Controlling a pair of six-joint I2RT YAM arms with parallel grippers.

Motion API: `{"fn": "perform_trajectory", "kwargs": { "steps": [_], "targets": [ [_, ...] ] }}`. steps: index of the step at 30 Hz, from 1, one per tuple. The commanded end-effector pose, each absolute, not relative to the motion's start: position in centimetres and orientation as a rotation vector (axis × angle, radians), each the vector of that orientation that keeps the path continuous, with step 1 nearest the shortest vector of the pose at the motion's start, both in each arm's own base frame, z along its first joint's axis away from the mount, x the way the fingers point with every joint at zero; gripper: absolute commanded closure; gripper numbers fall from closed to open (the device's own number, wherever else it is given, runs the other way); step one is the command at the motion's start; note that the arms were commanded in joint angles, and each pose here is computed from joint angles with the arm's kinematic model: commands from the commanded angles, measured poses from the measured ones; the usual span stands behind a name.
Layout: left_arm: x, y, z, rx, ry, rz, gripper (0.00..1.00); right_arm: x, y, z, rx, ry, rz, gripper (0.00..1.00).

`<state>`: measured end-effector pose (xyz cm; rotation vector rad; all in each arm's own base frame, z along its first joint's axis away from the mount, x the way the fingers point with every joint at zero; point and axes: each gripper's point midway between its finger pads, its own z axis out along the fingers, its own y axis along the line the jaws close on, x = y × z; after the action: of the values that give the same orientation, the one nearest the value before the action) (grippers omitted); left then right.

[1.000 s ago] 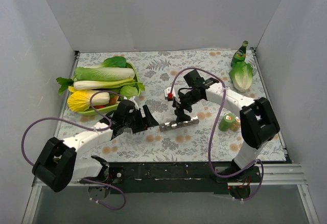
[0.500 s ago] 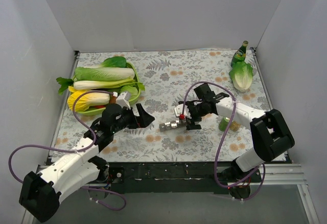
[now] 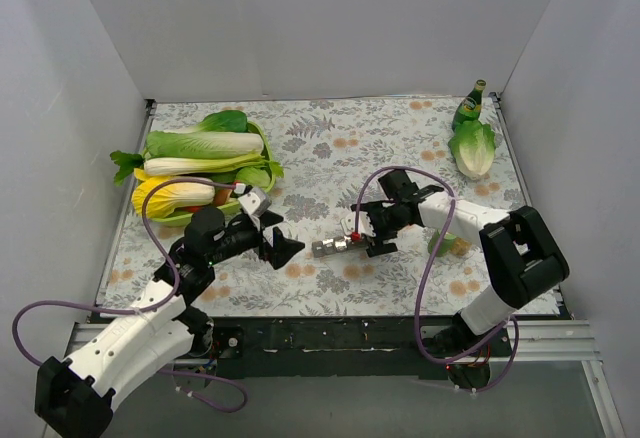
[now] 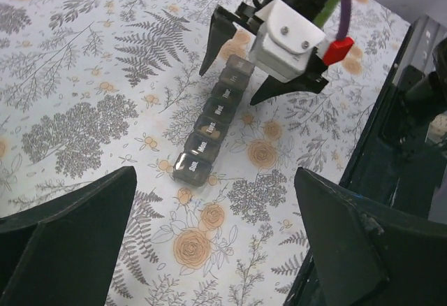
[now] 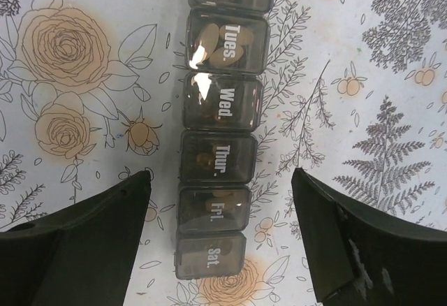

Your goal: Sort the pills into containers

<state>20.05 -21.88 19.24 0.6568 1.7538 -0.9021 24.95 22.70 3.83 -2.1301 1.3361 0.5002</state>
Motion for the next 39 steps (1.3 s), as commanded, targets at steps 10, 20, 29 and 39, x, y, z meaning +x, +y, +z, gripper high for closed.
{"fn": "perform_trajectory", "kwargs": {
  "steps": [10, 20, 29, 39],
  "targets": [
    [18.0, -23.3, 15.9, 1.131, 1.448, -0.840, 0.04, 25.6, 23.5, 3.0, -2.103, 1.414, 0.576, 0.33],
    [18.9, -25.2, 12.3, 1.248, 1.475, -0.923, 0.09, 24.6, 23.8, 3.0, -2.074, 1.438, 0.649, 0.53],
    [21.5, -27.4, 9.3, 1.302, 1.539, -0.829, 0.12, 24.1, 24.4, 3.7, -2.014, 1.450, 0.684, 0.57],
    [24.0, -29.4, 6.7, 1.331, 1.573, -0.706, 0.14, 23.9, 24.6, 3.5, -2.002, 1.448, 0.650, 0.59]
  ]
}}
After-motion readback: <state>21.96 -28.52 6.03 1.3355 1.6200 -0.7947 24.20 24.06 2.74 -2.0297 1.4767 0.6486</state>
